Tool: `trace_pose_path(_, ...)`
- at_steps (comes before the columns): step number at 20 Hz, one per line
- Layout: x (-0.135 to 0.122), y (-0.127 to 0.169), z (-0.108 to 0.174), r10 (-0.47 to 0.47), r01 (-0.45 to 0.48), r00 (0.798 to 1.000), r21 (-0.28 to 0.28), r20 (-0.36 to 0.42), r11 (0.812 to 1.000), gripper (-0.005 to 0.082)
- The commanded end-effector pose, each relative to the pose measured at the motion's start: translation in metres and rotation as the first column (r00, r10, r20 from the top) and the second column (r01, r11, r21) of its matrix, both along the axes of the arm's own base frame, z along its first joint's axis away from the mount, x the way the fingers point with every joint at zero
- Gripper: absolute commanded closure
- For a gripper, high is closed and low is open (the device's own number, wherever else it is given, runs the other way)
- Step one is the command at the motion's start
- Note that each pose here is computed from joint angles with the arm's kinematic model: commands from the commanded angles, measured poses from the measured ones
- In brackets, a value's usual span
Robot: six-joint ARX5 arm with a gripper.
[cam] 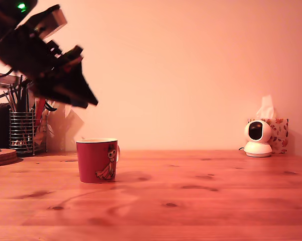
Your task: Pick up the coffee capsules on the table and drop them inside the coffee cup
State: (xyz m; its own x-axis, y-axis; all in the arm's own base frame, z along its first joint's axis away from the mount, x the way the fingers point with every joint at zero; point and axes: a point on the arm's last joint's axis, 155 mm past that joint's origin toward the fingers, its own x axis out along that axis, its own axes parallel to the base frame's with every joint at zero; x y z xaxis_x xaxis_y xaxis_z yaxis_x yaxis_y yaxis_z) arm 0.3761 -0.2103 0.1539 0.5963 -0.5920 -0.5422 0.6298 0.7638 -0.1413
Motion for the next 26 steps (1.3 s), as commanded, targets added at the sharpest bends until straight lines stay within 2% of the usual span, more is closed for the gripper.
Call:
trace_pose_path(1,0.009,-0.002,-0.007,0.013,-0.012,0.998,0.008,-0.063,1.0,0.0647)
trace_pose_path(6,0.032,-0.008,-0.017,0.043,-0.033,0.979,0.053,-0.197,0.998,0.0641)
trace_pose_path(15,0.054,-0.001,-0.054,0.128,-0.068,0.934,0.186,-0.333,0.98,0.0639)
trace_pose_path(16,0.055,0.001,-0.059,0.139,-0.072,0.93,0.202,-0.339,0.977,0.0637)
trace_pose_path(23,0.059,0.005,-0.06,0.156,-0.085,0.932,0.221,-0.327,0.972,0.0634)
trace_pose_path(26,0.057,0.005,-0.061,0.157,-0.084,0.93,0.223,-0.332,0.971,0.0567)
